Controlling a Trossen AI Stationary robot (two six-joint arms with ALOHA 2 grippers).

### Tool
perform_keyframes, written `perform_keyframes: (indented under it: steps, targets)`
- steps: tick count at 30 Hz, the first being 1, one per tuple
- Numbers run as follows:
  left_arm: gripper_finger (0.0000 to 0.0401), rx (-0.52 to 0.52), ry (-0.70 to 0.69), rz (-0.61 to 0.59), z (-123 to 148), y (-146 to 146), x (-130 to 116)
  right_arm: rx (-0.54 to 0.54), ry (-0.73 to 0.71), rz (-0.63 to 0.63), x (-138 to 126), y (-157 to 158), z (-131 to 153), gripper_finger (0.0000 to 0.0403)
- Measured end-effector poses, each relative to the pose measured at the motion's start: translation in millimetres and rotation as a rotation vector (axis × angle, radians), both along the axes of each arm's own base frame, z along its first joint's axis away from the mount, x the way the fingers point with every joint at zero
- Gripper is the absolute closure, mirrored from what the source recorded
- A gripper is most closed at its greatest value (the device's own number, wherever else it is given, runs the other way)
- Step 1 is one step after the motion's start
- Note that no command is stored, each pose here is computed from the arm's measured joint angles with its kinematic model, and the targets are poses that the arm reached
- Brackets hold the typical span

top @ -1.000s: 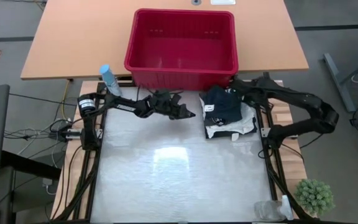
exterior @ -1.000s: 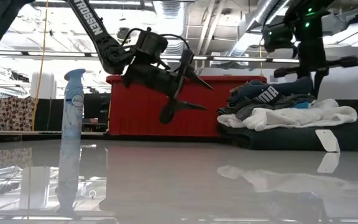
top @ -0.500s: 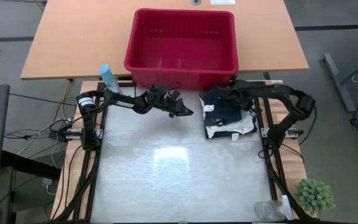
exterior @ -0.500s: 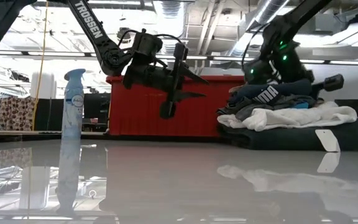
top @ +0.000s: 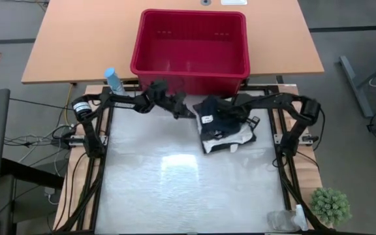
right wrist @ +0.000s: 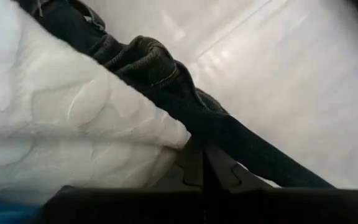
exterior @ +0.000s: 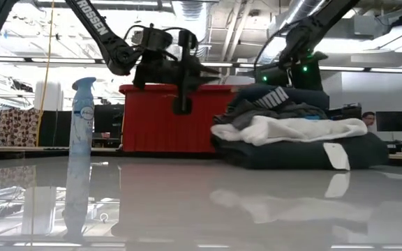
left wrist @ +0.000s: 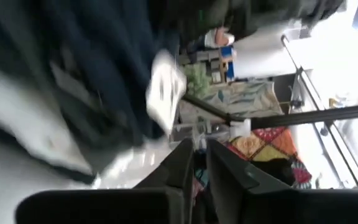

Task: Fold laundry
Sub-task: Stack the black shorts on the gray boxers, then put the stacked clothes into the red bin

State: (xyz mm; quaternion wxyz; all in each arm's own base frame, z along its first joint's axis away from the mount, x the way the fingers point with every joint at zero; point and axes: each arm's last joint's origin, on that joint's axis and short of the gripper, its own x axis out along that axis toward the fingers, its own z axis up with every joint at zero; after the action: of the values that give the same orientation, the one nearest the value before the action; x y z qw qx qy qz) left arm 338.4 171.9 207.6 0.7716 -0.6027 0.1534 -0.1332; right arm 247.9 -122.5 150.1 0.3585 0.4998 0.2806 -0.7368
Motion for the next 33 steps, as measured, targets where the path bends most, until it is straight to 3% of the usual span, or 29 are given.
perform_keyframes:
  steps: [8, 13, 17, 23, 24, 26, 29, 33]
  targets:
    - [0.0399, 0.085, -0.05, 0.073, 40, 26, -38, 0.014, -0.167, -0.031, 33, 42, 12, 0.0387]
    - [0.04, 0.172, -0.096, 0.112, 69, 28, -61, -0.088, -0.353, -0.12, 61, 59, 30, 0.0387]
    - [0.04, 0.246, -0.144, 0.133, 89, 24, -74, -0.16, -0.401, -0.048, 75, 67, 49, 0.0387]
    - [0.0399, 0.368, -0.26, 0.142, 127, 6, -95, -0.212, -0.156, 0.169, 66, 59, 76, 0.0368]
    - [0.0399, 0.381, -0.279, 0.139, 133, 3, -99, -0.206, -0.1, 0.243, 63, 56, 82, 0.0362]
    - [0.0398, 0.394, -0.301, 0.121, 146, -5, -111, -0.173, -0.015, 0.505, 62, 50, 98, 0.0351]
    - [0.0391, 0.417, -0.322, 0.124, 167, -23, -134, -0.091, -0.038, 0.868, 63, 40, 122, 0.0335]
    - [0.0369, 0.423, -0.241, 0.207, 177, -47, -160, 0.062, -0.223, 1.138, 54, 26, 139, 0.0309]
